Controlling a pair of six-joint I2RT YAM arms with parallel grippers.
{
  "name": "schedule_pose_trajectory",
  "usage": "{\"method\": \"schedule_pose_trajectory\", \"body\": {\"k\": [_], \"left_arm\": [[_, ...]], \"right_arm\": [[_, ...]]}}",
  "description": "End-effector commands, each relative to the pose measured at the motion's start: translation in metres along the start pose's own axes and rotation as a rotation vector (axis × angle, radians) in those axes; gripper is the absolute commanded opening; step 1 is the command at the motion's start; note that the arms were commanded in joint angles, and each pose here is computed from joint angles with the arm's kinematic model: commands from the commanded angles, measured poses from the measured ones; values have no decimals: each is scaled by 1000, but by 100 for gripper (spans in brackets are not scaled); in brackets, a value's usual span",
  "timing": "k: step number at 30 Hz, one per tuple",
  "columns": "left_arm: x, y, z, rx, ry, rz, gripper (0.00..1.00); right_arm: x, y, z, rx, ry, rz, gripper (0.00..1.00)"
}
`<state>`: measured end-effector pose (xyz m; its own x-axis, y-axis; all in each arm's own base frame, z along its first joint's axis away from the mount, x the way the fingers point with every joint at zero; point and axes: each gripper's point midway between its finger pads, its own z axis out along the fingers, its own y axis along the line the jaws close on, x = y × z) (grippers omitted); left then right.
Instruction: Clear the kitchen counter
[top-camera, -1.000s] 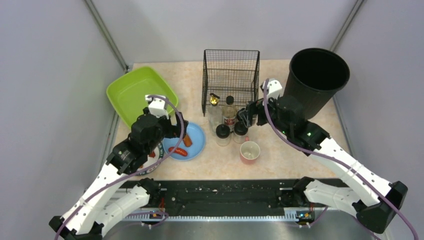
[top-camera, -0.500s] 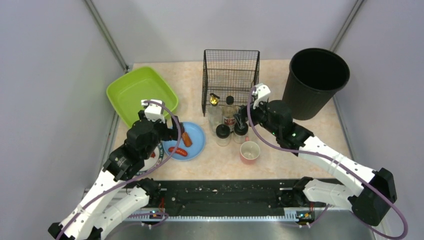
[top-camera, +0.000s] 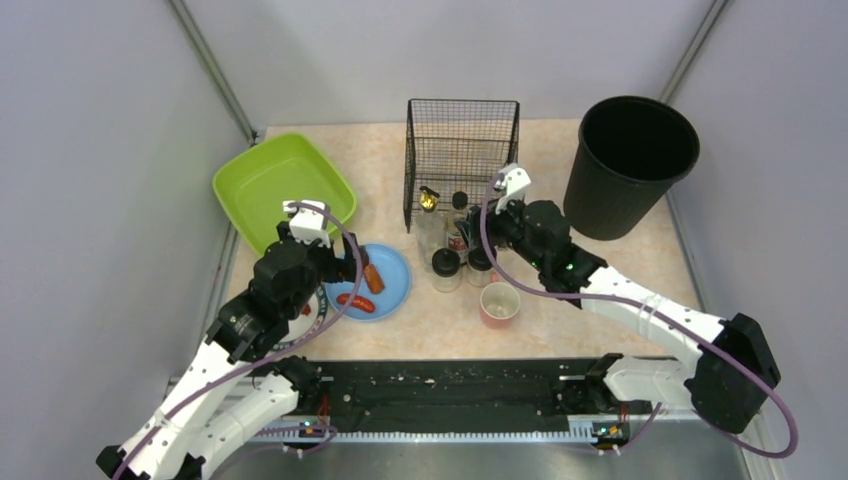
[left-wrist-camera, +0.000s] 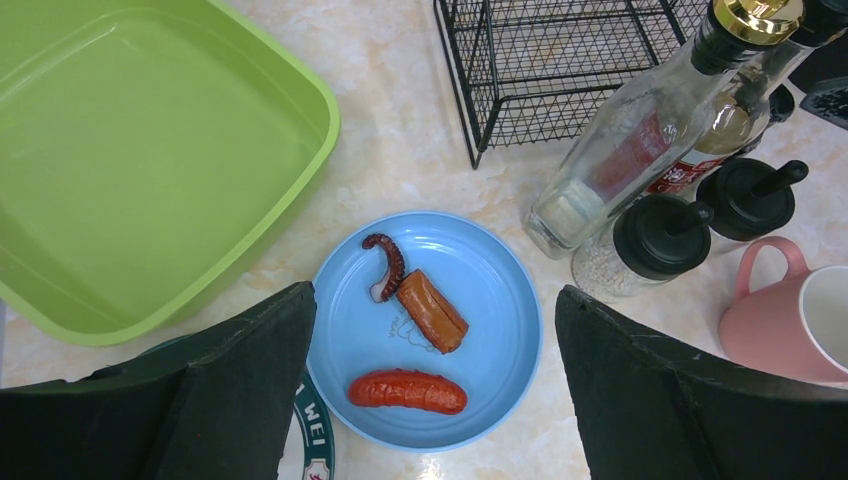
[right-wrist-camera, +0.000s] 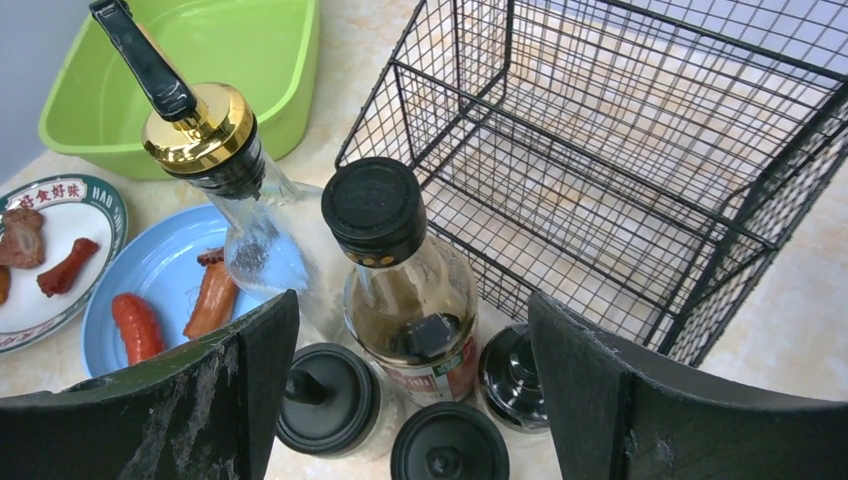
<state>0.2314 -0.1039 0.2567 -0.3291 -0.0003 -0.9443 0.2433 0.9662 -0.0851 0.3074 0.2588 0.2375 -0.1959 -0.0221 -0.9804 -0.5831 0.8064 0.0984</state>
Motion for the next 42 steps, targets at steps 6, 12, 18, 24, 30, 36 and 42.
{"method": "schedule_pose_trajectory", "body": {"k": [6, 12, 18, 24, 30, 36, 42], "left_arm": [[-8, 1, -1, -4, -41, 1, 93], [-9, 1, -2, -1, -45, -2, 93], [-8, 1, -2, 1, -40, 0, 93], [-8, 2, -3, -4, -44, -2, 93], [-8, 1, -2, -2, -41, -1, 93], [-8, 2, -3, -3, -44, -2, 93], [-8, 1, -3, -1, -43, -2, 93]], "right_arm": [[-17, 13, 20, -13, -102, 49, 81], [-13, 13, 29, 0, -104, 53, 74], [-9, 15, 41, -2, -104, 57, 67], [-4, 14, 48, 15, -92, 40, 59], [-10, 13, 48, 43, -118, 0, 59], [-16, 14, 47, 62, -137, -37, 58], [-16, 12, 47, 82, -151, -50, 50]]}}
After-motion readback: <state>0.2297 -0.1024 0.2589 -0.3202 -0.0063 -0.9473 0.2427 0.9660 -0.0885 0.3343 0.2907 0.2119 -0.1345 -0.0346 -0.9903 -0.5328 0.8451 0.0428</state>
